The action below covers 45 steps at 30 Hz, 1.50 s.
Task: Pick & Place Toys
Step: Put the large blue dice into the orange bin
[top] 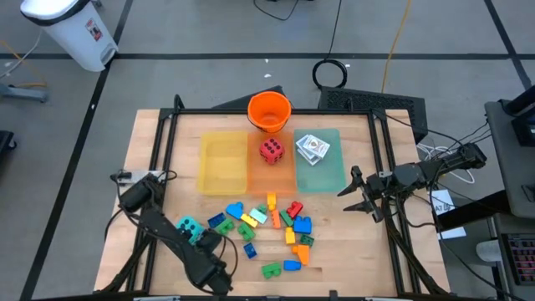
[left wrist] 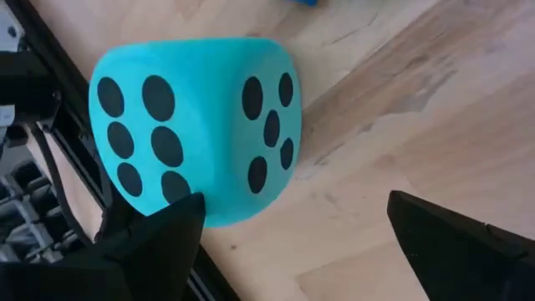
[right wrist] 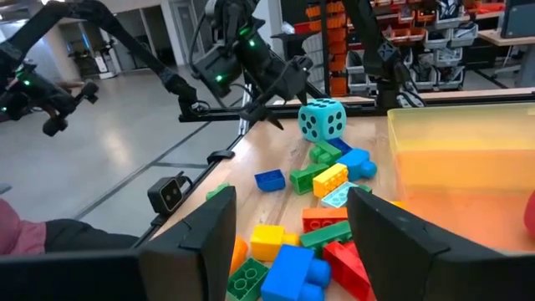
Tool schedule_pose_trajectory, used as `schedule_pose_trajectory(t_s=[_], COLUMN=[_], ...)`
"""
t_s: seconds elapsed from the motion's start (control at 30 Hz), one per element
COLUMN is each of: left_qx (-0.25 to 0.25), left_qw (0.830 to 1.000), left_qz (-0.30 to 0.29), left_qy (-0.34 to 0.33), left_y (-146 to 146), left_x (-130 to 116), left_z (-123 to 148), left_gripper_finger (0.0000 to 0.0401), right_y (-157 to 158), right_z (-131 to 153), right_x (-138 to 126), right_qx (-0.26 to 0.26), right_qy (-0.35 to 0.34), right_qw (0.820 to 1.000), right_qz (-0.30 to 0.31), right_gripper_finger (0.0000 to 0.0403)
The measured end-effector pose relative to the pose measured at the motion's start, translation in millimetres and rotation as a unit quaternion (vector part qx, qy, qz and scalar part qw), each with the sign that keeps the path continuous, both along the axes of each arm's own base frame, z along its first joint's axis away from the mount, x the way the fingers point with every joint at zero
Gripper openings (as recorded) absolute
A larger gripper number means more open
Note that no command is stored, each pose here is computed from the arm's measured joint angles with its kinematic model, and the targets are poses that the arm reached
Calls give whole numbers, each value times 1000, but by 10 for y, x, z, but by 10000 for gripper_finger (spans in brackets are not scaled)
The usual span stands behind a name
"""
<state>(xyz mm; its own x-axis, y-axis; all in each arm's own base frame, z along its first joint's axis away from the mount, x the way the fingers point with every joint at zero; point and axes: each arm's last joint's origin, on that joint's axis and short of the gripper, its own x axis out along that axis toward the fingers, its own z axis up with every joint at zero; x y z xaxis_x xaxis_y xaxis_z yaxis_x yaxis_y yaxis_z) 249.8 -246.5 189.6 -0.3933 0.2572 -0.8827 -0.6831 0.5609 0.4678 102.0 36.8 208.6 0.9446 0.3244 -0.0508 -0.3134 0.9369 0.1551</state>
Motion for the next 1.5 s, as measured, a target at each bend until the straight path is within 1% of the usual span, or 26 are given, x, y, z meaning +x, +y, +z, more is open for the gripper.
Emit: schedule_pose_trajectory(t_s=[0.13,0.23,0.37,0.47,0.57,0.63,0.87,0.97,1.1,1.2,1.3,1.4,1.5], left_qx=[-29,-43,-44,-40,-28,-21,-2,17,32,34,36,21,18], left_qw=[999,999,998,998,998,999,999,998,997,998,998,998,999], left_qz=[23,29,27,19,-5,-6,42,59,63,48,45,46,48], left_qy=[14,-1,-31,-42,-52,-50,21,33,40,39,36,43,16], left_y=[43,87,137,147,127,129,243,297,362,400,437,451,458], left_x=[36,42,11,1,-16,-30,-147,-179,-184,-163,-131,-123,-131], left_z=[39,147,306,341,330,302,50,-14,-66,-80,-80,-63,31], left_gripper_finger=[354,341,330,322,313,308,297,291,291,291,286,278,266], right_y=[0,0,0,0,0,0,0,0,0,0,0,0,0], right_z=[1,2,2,2,1,1,-9,-7,-9,-10,-10,-11,-16], right_x=[0,0,0,0,0,0,0,-1,0,0,0,-1,-1], right_qx=[5,5,6,5,3,3,1,0,0,1,0,0,-1], right_qy=[1,1,1,1,1,1,6,4,5,6,6,6,9], right_qw=[1000,1000,1000,1000,1000,1000,1000,1000,1000,1000,1000,1000,1000], right_qz=[0,0,0,0,0,0,0,0,0,0,0,0,0], right_gripper_finger=[196,196,196,196,196,196,196,196,196,196,196,196,196])
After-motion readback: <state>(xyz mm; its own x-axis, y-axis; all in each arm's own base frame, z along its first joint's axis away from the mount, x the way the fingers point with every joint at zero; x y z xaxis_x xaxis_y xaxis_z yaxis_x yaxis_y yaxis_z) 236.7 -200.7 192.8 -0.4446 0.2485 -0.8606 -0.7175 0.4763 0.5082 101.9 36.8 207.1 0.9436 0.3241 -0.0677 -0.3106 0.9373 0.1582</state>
